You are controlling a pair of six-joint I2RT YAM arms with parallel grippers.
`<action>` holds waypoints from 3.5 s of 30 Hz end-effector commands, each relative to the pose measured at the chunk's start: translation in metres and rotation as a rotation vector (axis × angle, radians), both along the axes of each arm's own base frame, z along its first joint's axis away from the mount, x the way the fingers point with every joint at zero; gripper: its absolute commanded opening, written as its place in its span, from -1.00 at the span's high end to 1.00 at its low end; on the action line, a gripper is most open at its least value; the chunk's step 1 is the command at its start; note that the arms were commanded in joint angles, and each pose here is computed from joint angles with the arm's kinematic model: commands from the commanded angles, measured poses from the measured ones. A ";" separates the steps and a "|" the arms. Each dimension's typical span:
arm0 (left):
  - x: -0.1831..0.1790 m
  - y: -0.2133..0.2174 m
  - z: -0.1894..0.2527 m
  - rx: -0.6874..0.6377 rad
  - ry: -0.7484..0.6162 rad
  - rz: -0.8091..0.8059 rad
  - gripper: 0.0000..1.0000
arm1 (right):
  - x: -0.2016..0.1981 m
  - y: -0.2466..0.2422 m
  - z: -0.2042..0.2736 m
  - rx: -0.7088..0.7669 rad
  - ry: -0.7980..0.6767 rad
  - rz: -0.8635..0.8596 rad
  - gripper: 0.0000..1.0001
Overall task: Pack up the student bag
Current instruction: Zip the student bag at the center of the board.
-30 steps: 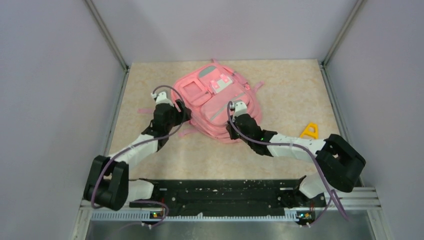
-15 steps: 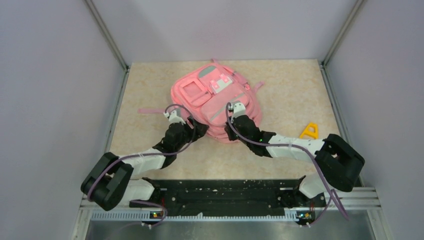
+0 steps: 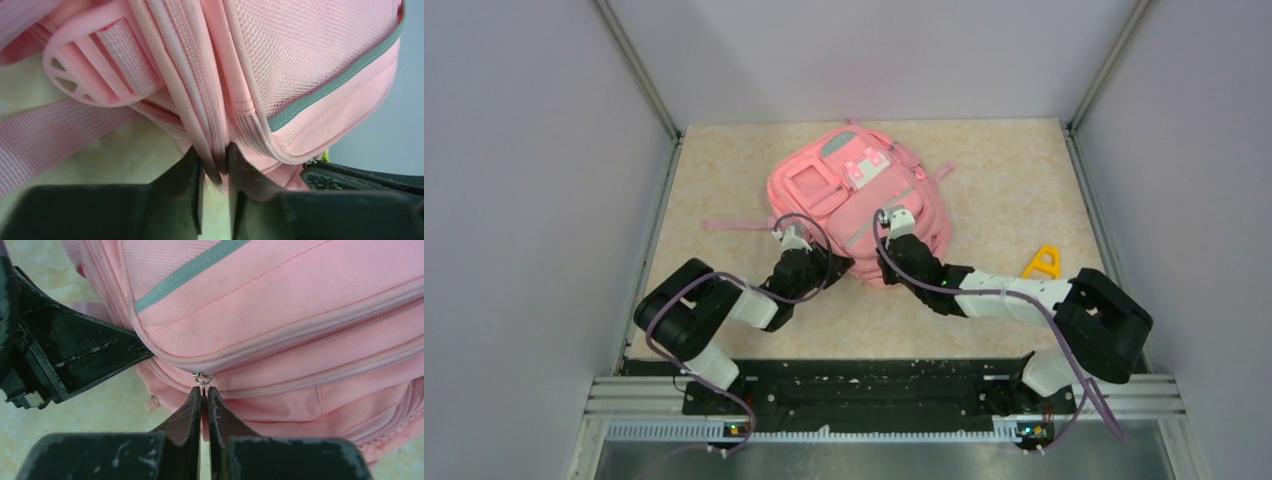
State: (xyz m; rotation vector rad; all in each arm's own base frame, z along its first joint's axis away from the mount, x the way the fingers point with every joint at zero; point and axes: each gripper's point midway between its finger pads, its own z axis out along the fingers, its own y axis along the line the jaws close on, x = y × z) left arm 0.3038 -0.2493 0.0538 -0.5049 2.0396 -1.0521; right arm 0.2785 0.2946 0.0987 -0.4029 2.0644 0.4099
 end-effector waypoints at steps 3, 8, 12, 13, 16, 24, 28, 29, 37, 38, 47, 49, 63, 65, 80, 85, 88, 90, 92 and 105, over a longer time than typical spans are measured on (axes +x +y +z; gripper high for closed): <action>0.010 0.022 0.022 0.030 -0.118 0.097 1.00 | 0.009 -0.029 0.005 -0.070 -0.010 -0.103 1.00; 0.007 0.075 0.019 0.118 -0.095 0.179 1.00 | 0.026 -0.060 0.010 -0.098 -0.040 -0.180 1.00; 0.006 0.115 0.026 0.263 -0.079 0.213 1.00 | 0.044 -0.082 0.013 -0.105 -0.053 -0.232 1.00; 0.006 0.125 0.029 0.309 -0.075 0.219 1.00 | 0.049 -0.086 0.012 -0.102 -0.052 -0.239 1.00; 0.011 0.155 0.044 0.405 -0.088 0.260 1.00 | 0.063 -0.096 0.013 -0.106 -0.058 -0.262 1.00; 0.054 0.192 0.055 0.494 -0.054 0.233 1.00 | 0.062 -0.061 0.021 -0.062 -0.067 -0.037 1.00; 0.082 0.213 0.062 0.561 -0.090 0.300 1.00 | 0.068 -0.063 0.024 -0.100 -0.111 -0.022 1.00; 0.086 0.219 0.063 0.576 -0.087 0.309 1.00 | 0.072 -0.066 0.024 -0.127 -0.134 -0.032 1.00; 0.090 0.254 0.054 0.648 -0.046 0.355 1.00 | 0.113 -0.082 0.032 -0.326 -0.241 -0.098 1.00; 0.091 0.255 0.055 0.651 -0.052 0.355 1.00 | 0.118 -0.082 0.034 -0.337 -0.252 -0.099 1.00; 0.093 0.255 0.052 0.655 -0.033 0.329 1.00 | 0.156 -0.073 0.043 -0.405 -0.353 -0.069 1.00; 0.092 0.257 0.052 0.663 -0.026 0.331 1.00 | 0.161 -0.071 0.045 -0.405 -0.377 -0.056 1.00; 0.058 0.179 0.123 0.857 -0.352 0.142 -0.25 | 0.132 -0.033 0.051 -0.238 -0.325 0.164 1.00; 0.046 0.149 0.128 0.875 -0.456 0.057 -0.25 | 0.129 -0.032 0.051 -0.222 -0.315 0.169 1.00; 0.038 0.038 0.114 1.138 -0.777 -0.249 -0.43 | 0.116 -0.024 0.052 -0.164 -0.270 0.213 1.00; 0.054 0.025 0.111 1.199 -0.790 -0.260 -0.45 | 0.115 -0.025 0.051 -0.167 -0.263 0.214 1.00; 0.061 0.020 0.108 1.217 -0.793 -0.261 -0.41 | 0.115 -0.025 0.049 -0.170 -0.257 0.215 1.00; 0.064 0.019 0.107 1.222 -0.786 -0.252 -0.28 | 0.115 -0.025 0.047 -0.173 -0.254 0.216 1.00; 0.067 0.021 0.108 1.229 -0.781 -0.226 -0.04 | 0.115 -0.025 0.047 -0.172 -0.257 0.216 1.00; 0.056 0.046 0.093 1.280 -0.723 -0.187 1.00 | 0.157 -0.055 0.046 -0.183 -0.257 0.102 1.00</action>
